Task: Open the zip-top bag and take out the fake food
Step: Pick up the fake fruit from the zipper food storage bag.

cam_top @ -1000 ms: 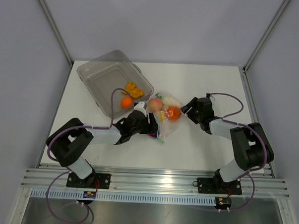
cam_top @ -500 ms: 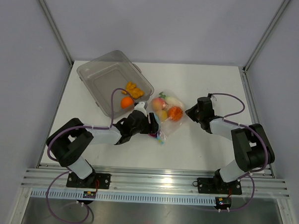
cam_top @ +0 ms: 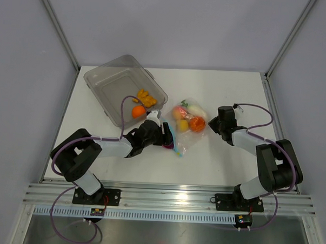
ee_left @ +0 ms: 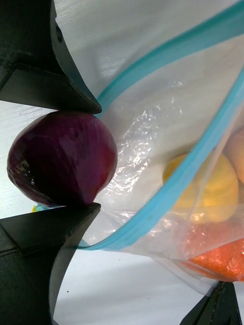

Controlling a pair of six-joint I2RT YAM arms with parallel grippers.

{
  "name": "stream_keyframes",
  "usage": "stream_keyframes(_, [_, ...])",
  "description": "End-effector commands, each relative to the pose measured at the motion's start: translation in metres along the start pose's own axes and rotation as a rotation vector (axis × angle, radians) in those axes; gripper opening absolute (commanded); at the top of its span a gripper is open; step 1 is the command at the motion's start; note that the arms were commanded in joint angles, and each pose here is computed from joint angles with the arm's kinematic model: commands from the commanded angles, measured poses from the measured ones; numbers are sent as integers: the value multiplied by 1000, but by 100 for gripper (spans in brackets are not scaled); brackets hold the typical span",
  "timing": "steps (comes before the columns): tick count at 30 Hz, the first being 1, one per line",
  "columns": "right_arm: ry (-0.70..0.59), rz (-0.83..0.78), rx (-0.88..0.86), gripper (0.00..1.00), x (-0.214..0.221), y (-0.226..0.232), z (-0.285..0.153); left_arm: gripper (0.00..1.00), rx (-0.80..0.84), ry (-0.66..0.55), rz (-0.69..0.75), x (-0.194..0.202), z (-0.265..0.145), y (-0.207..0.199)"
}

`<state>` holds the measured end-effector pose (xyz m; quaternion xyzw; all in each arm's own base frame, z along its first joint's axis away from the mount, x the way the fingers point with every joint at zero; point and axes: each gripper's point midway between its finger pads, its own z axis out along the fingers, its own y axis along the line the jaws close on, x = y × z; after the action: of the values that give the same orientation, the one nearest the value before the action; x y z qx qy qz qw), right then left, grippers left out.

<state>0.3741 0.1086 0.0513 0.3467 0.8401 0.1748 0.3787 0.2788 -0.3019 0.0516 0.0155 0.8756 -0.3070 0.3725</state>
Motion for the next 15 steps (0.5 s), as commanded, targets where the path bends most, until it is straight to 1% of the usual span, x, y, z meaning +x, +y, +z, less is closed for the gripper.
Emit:
stream_keyframes(1, [-110,32,23,0,-31,4,-8,60,25,-43,4,-14,1,-10])
stream_keyframes(9, [-111,25,53,0,-33,0,-9,60,26,-48,-1,-15,-2,-8])
stream_keyframes(15, [-142,46,90,0,-38,-6,-13,60,-24,-65,8,-20,-14,1])
